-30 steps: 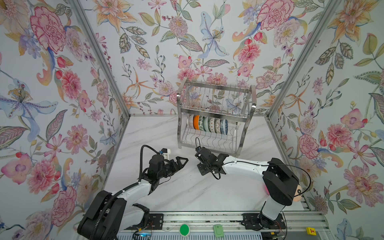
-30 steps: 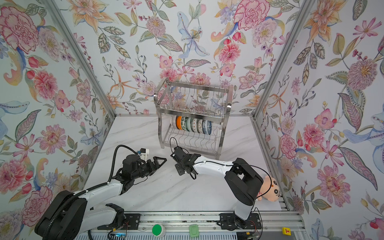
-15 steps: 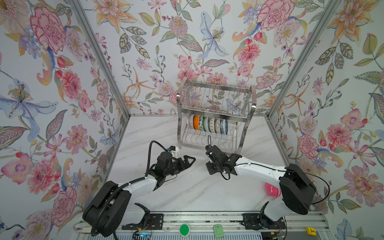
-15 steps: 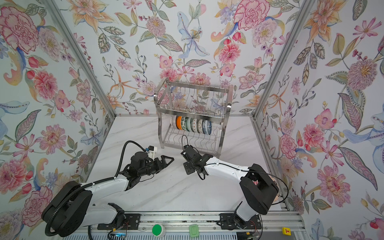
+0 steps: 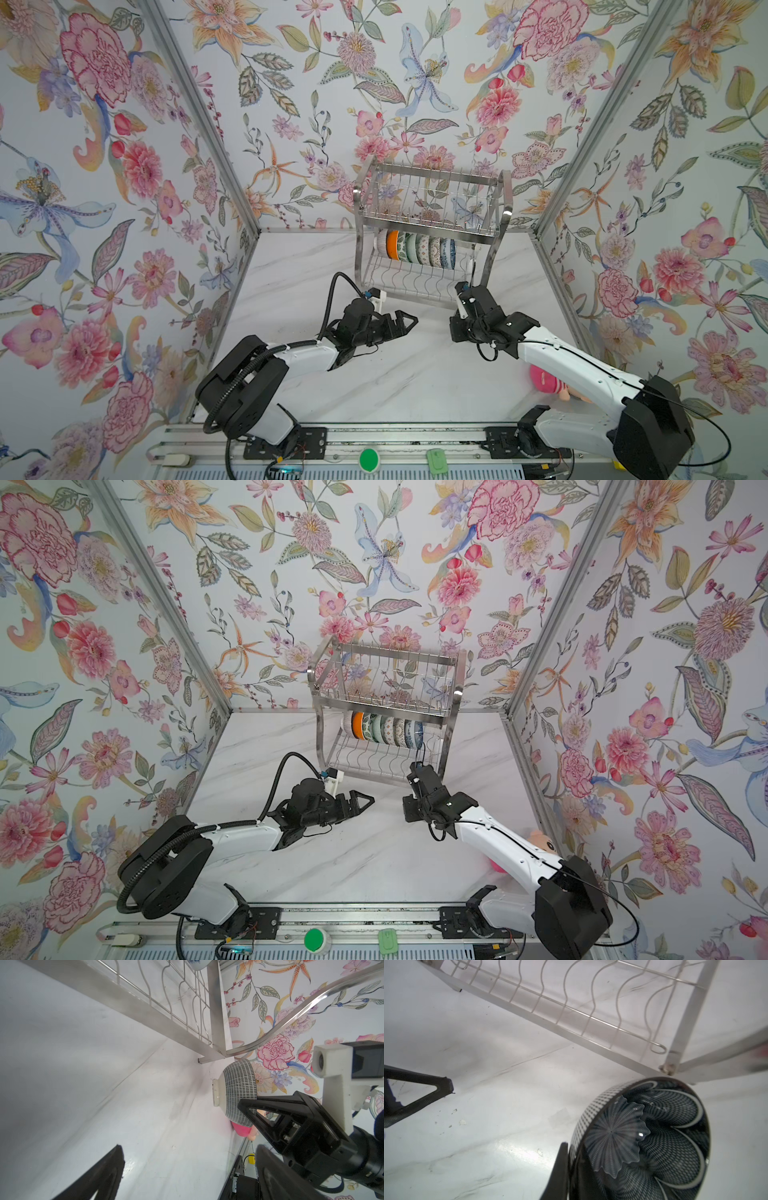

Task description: Load the bowls into the dish rack

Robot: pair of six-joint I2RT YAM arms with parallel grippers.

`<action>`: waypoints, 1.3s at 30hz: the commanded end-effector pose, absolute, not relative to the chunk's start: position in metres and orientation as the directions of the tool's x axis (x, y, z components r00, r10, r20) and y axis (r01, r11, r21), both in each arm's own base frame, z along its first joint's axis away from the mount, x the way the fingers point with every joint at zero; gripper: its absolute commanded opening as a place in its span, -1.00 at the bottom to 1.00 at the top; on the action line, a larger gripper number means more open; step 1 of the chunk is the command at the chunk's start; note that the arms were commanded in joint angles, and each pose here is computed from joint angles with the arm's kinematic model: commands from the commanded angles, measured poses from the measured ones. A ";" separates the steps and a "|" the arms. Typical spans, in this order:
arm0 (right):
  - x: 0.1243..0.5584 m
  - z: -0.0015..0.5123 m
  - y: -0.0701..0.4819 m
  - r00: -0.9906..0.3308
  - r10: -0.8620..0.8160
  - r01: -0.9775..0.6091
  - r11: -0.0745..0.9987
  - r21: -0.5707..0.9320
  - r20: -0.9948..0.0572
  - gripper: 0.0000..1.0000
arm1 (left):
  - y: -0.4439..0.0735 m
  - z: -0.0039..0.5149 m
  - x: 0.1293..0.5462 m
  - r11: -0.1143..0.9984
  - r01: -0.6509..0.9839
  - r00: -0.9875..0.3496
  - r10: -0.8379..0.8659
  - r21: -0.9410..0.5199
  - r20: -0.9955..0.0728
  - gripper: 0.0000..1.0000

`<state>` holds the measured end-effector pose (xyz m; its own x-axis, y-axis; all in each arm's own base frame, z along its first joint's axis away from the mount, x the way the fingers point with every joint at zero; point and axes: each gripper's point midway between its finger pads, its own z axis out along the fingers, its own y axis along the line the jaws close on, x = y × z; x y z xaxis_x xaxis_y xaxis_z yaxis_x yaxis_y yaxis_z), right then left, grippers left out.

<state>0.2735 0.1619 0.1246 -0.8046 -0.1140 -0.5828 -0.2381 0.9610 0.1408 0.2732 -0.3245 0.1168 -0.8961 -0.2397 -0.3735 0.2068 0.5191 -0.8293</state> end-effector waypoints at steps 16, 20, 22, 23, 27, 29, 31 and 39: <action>0.310 0.195 0.020 -0.674 0.350 0.153 0.928 0.340 -0.651 -1.00 | -0.445 0.148 0.293 0.426 0.300 -0.874 -0.237 -0.854 -0.425 0.98; 0.340 0.225 0.005 -0.576 0.485 0.177 0.860 0.479 -0.658 -1.00 | -0.458 0.153 0.303 0.424 0.300 -0.867 -0.252 -0.854 -0.430 0.99; 0.354 0.236 -0.002 -0.544 0.535 0.178 0.826 0.535 -0.646 -1.00 | -0.463 0.155 0.308 0.425 0.307 -0.863 -0.254 -0.852 -0.438 0.99; 0.363 0.242 -0.004 -0.526 0.563 0.166 0.803 0.573 -0.637 -1.00 | -0.465 0.155 0.311 0.430 0.307 -0.861 -0.256 -0.849 -0.440 0.99; 0.392 0.265 -0.004 -0.475 0.621 0.089 0.739 0.668 -0.623 -1.00 | -0.473 0.155 0.318 0.432 0.308 -0.856 -0.262 -0.847 -0.445 0.98; 0.405 0.276 0.002 -0.468 0.628 0.033 0.716 0.698 -0.622 -1.00 | -0.476 0.156 0.323 0.434 0.310 -0.853 -0.266 -0.846 -0.449 0.98; 0.418 0.283 0.008 -0.472 0.634 -0.025 0.685 0.728 -0.613 -1.00 | -0.481 0.160 0.327 0.435 0.316 -0.849 -0.267 -0.843 -0.456 0.99; 0.452 0.301 0.028 -0.487 0.638 -0.196 0.585 0.787 -0.596 -1.00 | -0.496 0.169 0.338 0.444 0.345 -0.840 -0.246 -0.827 -0.483 0.99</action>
